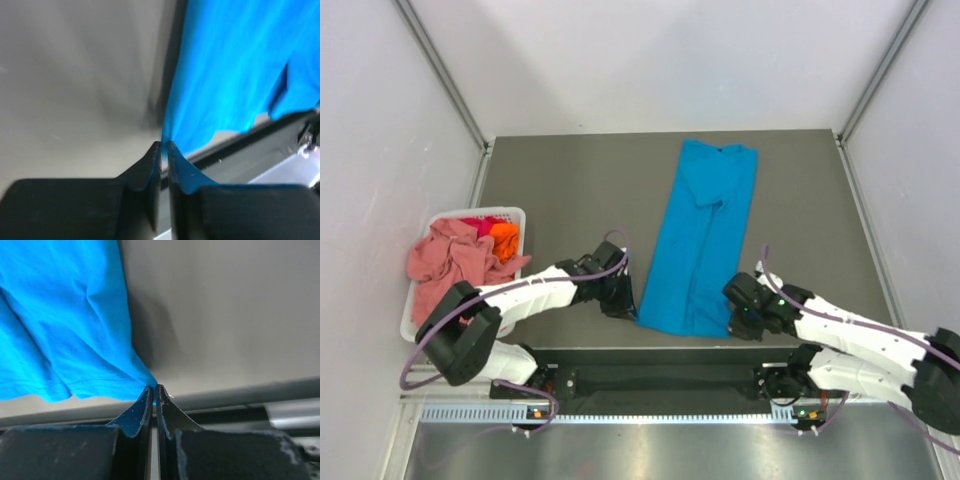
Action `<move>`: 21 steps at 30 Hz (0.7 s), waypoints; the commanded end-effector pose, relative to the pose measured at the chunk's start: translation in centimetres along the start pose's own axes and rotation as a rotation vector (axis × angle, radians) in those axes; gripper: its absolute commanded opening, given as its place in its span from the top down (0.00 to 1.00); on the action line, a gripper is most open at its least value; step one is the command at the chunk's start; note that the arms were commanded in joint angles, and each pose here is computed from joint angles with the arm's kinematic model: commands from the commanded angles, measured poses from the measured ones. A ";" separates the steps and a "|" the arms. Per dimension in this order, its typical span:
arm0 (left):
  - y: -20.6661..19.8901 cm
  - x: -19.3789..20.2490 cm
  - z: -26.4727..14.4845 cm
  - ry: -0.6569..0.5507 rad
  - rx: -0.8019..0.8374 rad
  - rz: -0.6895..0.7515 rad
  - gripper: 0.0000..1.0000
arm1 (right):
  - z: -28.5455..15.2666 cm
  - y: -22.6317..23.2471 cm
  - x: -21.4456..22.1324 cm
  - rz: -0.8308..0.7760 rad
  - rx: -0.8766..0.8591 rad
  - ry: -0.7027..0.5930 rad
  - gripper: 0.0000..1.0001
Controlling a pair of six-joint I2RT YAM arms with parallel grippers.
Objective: Fold and stack the t-shirts
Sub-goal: Fold the tshirt
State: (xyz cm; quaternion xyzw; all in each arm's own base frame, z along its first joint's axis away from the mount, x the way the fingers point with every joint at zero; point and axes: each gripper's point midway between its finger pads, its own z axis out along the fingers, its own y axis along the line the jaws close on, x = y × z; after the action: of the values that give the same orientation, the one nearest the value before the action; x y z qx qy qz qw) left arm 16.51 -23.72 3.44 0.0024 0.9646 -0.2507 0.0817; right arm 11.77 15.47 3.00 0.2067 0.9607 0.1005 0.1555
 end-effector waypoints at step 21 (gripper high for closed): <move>-4.7 1.9 0.6 0.011 0.170 0.043 0.63 | -2.6 -3.8 -0.5 -0.031 0.033 -0.060 1.00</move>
State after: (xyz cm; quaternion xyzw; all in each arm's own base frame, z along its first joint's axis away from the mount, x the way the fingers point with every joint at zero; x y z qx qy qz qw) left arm 14.04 -26.43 4.34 0.0156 0.9523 -0.2963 0.0715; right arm 9.73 11.68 3.79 0.2044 0.9606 0.0795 0.1706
